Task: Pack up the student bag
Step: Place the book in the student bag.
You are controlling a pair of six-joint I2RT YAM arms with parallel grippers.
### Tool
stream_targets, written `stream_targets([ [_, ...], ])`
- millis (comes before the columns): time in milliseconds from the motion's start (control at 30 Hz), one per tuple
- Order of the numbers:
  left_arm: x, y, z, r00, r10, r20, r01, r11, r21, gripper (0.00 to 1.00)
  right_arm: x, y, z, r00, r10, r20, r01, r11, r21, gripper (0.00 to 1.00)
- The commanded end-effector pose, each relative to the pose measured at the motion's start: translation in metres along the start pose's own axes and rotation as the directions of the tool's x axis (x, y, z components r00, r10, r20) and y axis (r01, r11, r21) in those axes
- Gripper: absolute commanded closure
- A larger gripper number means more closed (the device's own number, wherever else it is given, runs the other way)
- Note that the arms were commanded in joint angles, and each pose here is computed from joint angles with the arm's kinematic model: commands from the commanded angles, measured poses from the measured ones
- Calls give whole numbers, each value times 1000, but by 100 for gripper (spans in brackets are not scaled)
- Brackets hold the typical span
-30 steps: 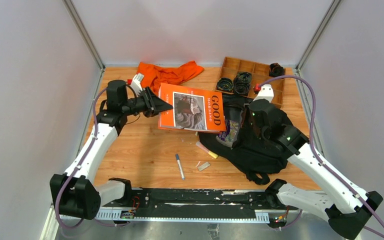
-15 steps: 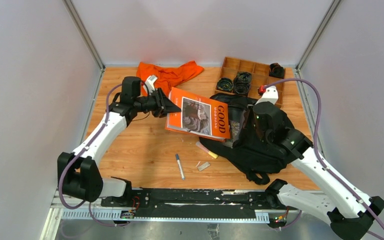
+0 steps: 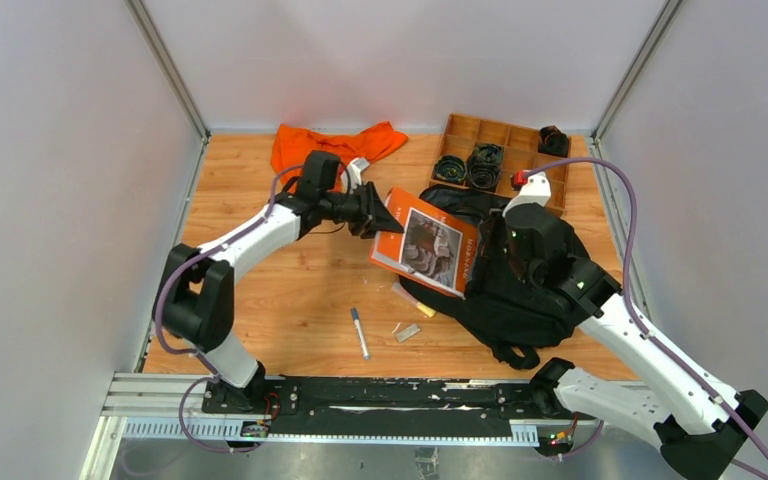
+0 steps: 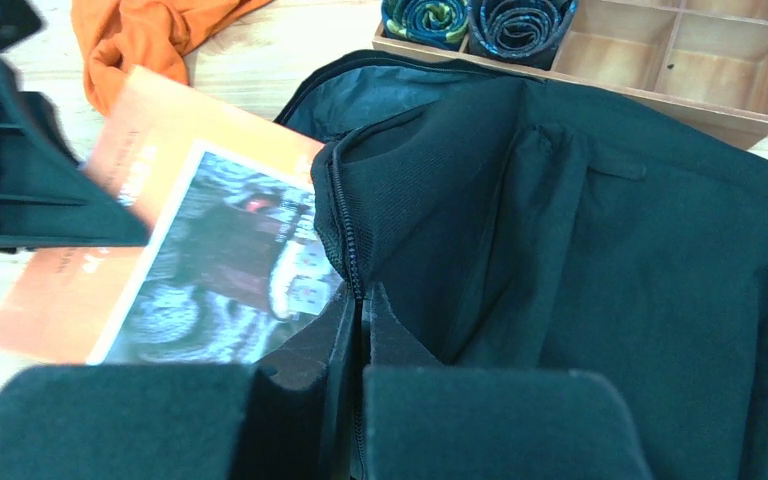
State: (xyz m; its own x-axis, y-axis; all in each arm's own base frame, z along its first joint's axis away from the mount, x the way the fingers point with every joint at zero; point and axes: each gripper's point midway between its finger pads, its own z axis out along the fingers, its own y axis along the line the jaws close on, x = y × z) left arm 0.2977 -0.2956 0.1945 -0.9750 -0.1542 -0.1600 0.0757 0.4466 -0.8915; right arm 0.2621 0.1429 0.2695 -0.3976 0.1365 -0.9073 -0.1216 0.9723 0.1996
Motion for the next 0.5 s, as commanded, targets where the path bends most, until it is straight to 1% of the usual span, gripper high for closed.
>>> stream_targets([
  [0, -2, -35, 31, 996, 60, -61, -54, 994, 98, 92, -18, 10, -4, 997, 47, 69, -43, 998, -54, 100],
  [133, -2, -44, 63, 993, 67, -102, -57, 993, 103, 92, -19, 12, -4, 996, 52, 68, -48, 997, -62, 100],
  [267, 2, -54, 94, 988, 63, -140, -46, 991, 122, 88, -20, 17, -3, 997, 52, 61, -48, 996, -76, 100],
  [467, 14, -54, 129, 985, 51, -163, -33, 993, 114, 87, -19, 21, 0, 997, 58, 52, -53, 995, -88, 100],
])
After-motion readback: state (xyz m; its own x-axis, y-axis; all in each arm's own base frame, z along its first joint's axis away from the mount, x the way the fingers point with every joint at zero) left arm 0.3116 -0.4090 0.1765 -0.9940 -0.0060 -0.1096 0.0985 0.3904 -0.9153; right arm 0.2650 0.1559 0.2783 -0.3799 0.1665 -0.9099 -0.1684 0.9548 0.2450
